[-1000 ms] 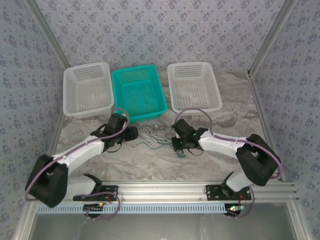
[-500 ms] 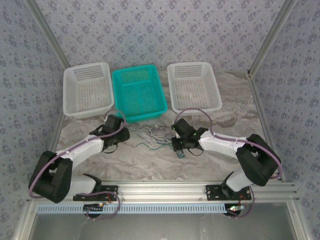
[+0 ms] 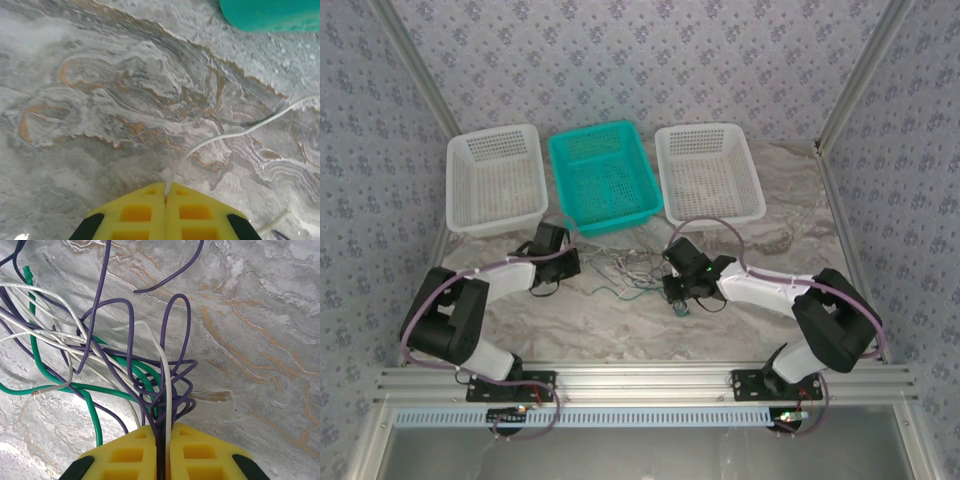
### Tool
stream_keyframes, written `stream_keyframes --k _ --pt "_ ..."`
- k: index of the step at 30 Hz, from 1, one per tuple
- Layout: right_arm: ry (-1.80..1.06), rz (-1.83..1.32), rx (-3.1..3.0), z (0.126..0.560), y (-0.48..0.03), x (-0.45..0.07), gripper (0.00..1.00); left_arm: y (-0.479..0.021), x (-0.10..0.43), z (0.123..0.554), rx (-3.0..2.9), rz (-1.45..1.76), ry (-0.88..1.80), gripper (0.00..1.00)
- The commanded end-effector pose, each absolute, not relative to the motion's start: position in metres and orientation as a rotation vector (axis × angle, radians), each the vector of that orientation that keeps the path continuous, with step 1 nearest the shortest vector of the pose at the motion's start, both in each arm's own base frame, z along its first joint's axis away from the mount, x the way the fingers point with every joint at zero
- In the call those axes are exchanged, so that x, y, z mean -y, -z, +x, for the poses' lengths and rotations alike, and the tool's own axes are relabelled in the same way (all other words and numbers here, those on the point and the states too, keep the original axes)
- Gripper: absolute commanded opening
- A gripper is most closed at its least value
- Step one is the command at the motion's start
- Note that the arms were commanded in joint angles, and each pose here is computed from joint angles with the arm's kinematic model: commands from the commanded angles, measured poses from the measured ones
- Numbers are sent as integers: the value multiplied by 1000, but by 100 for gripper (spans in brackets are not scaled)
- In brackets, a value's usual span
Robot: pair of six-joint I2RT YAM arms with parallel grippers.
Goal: Untangle the cables
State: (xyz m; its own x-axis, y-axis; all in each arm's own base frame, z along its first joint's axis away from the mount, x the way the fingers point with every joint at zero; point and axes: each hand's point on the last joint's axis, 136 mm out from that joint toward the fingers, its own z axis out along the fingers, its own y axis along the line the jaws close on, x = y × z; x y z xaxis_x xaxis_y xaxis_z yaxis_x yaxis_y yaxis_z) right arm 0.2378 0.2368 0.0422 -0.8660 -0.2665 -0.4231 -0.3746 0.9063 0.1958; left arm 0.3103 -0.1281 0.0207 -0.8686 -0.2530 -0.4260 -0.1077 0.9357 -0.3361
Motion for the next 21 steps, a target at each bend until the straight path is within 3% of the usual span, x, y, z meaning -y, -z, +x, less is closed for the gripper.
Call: stream_keyframes --k 1,9,13,15,17,21 --pt "-345 -427 -2666 238 -49 -229 12 -28 124 297 -2618 -238 408 0" --pt "-121 -149 -2706 243 -34 -179 12 -96 97 281 -2441 -210 329 0" --pt "-64 -84 -2742 237 -22 -159 18 -135 89 277 -2341 -198 327 0" --pt "-120 -143 -2749 235 -23 -168 32 -153 100 278 -2311 -143 400 0" --pt "-240 -300 -2733 233 -32 -191 53 -173 122 280 -2283 -44 527 0" --pt "-368 -628 -2581 225 -73 -223 67 -203 154 279 -2251 120 666 0"
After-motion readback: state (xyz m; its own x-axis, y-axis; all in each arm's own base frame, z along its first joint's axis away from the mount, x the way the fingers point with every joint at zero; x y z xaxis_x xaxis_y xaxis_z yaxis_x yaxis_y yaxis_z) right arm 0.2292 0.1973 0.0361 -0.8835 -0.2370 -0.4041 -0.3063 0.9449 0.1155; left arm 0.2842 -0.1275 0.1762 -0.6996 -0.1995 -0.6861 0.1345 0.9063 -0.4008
